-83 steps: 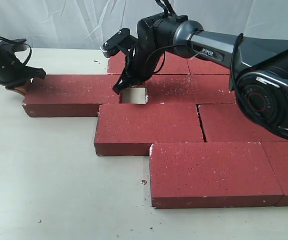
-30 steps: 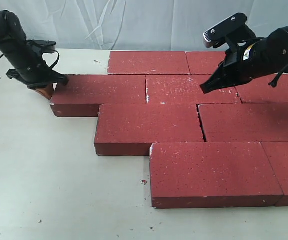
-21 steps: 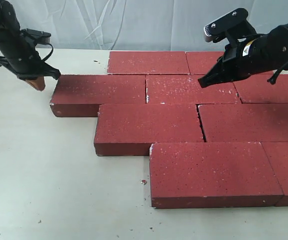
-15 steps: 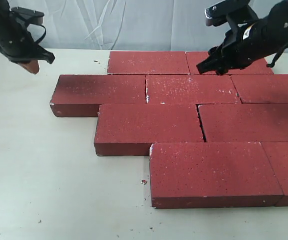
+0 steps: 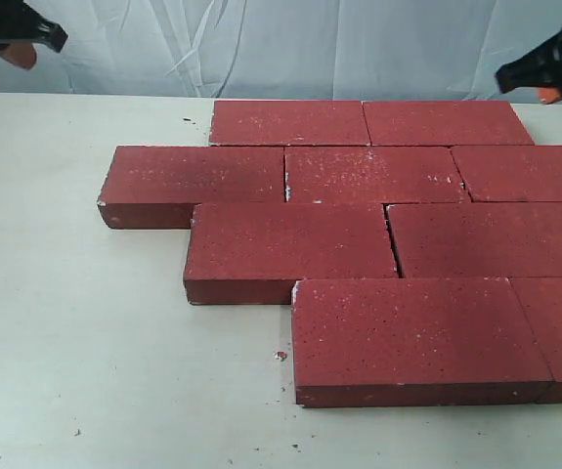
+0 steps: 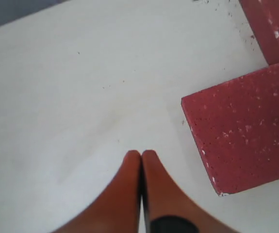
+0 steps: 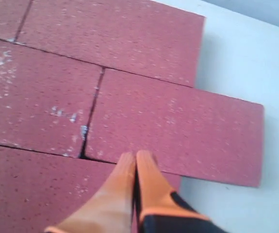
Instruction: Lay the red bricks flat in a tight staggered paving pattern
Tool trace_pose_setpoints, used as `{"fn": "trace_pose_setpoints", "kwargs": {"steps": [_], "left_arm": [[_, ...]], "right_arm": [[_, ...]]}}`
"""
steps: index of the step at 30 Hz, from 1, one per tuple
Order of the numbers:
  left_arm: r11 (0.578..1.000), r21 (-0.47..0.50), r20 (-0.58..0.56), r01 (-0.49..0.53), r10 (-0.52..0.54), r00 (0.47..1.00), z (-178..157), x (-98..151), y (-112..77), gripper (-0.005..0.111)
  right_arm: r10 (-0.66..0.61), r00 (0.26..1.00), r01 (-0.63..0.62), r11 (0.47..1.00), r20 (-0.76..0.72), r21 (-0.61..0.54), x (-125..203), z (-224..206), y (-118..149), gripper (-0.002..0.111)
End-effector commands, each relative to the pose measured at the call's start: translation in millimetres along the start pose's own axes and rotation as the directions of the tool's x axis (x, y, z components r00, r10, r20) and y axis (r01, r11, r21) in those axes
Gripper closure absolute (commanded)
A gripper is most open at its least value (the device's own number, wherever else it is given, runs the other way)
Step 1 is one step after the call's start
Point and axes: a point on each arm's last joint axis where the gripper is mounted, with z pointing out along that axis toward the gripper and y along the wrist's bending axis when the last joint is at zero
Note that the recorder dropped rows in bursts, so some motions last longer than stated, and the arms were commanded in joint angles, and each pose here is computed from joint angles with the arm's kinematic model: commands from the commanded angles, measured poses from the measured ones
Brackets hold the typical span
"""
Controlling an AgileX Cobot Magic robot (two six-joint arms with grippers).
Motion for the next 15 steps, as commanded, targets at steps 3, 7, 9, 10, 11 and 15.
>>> {"fn": "trace_pose_setpoints", "kwargs": {"steps": [3, 7, 9, 10, 11, 15], "left_arm": [[0.999, -0.05, 0.151, -0.008, 0.015, 0.988, -41.9, 1.2, -3.3, 0.107], [0.998, -0.068, 0.213, -0.004, 0.018, 0.977, -55.5, 7.3, -5.8, 0.107], [0.997, -0.072, 0.255, 0.007, 0.012, 0.967, -63.0, 12.9, -8.3, 0.107], [0.997, -0.078, 0.271, 0.009, 0.013, 0.962, -66.0, 15.6, -9.1, 0.107], [0.996, -0.083, 0.294, 0.013, 0.012, 0.956, -70.1, 19.1, -10.3, 0.107], [0.993, -0.111, 0.385, 0.028, 0.017, 0.923, -86.5, 33.8, -14.8, 0.107]], "right_arm": [[0.085, 0.987, -0.098, 0.991, 0.139, 0.091, 7.6, -69.9, -35.0, 0.108], [0.083, 0.951, -0.118, 0.988, 0.297, 0.102, 12.6, -103.8, -32.0, 0.108], [0.09, 0.921, -0.136, 0.986, 0.379, 0.095, 18.1, -116.8, -28.7, 0.108], [0.086, 0.905, -0.14, 0.985, 0.417, 0.099, 22.0, -123.3, -27.3, 0.108], [0.081, 0.89, -0.142, 0.984, 0.449, 0.104, 26.4, -129.2, -25.8, 0.108], [0.063, 0.838, -0.15, 0.982, 0.542, 0.118, 43.3, -145.7, -20.2, 0.108]]}}
